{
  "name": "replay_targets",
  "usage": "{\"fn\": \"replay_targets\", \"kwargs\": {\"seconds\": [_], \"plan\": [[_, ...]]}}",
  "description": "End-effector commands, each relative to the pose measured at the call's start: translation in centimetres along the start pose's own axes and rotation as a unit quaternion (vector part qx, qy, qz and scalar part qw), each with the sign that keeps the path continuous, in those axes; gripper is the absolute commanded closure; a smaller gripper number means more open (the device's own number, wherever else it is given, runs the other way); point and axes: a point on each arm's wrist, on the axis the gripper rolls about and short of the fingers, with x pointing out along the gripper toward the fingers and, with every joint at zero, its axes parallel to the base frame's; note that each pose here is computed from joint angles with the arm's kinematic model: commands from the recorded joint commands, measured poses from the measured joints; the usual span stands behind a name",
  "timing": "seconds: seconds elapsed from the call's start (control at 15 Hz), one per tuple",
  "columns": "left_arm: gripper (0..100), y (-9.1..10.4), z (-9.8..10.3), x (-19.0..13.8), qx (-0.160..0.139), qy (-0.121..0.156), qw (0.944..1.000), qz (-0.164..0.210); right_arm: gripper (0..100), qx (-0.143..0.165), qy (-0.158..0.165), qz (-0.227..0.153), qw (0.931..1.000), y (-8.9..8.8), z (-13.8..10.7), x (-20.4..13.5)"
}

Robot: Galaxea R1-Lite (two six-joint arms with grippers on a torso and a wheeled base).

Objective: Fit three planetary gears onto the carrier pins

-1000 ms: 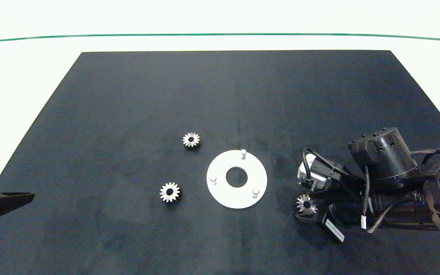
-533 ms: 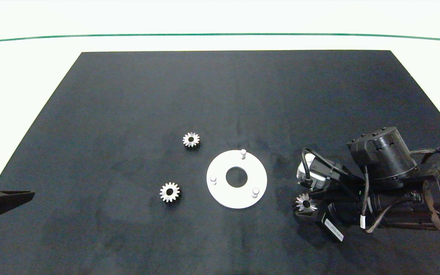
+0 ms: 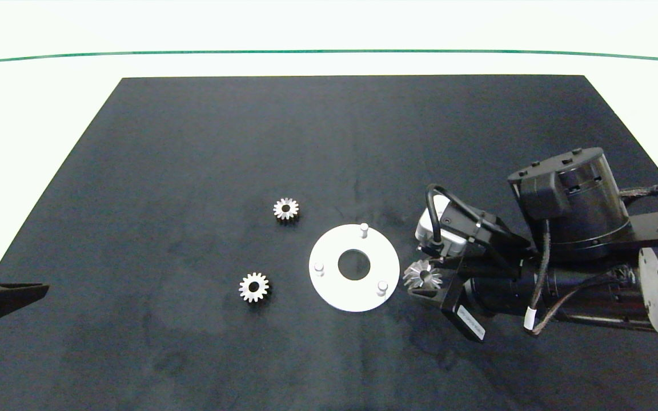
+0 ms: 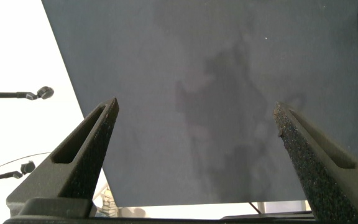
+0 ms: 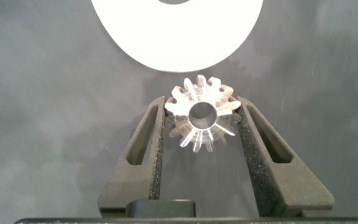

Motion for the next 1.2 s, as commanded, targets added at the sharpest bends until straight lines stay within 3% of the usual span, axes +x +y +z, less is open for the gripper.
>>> {"fn": "replay_targets", "kwargs": {"seconds": [0.07, 0.47, 1.2], "plan": [[0, 0.2, 0.0, -0.9, -0.006, -0.015, 0.9998, 0.007, 63, -0.015, -0.016, 0.009, 0.9997, 0.9, 2.0, 0.5], [0, 0.3, 0.0, -1.2, -0.01, -0.02, 0.9997, 0.008, 63, -0.018, -0.004, 0.025, 0.9995, 2.3, 2.9, 2.7], [0, 0.2, 0.0, -1.3, -0.01, -0.021, 0.9997, 0.008, 63, -0.012, 0.013, 0.022, 0.9996, 2.0, 2.5, 4.1]]}}
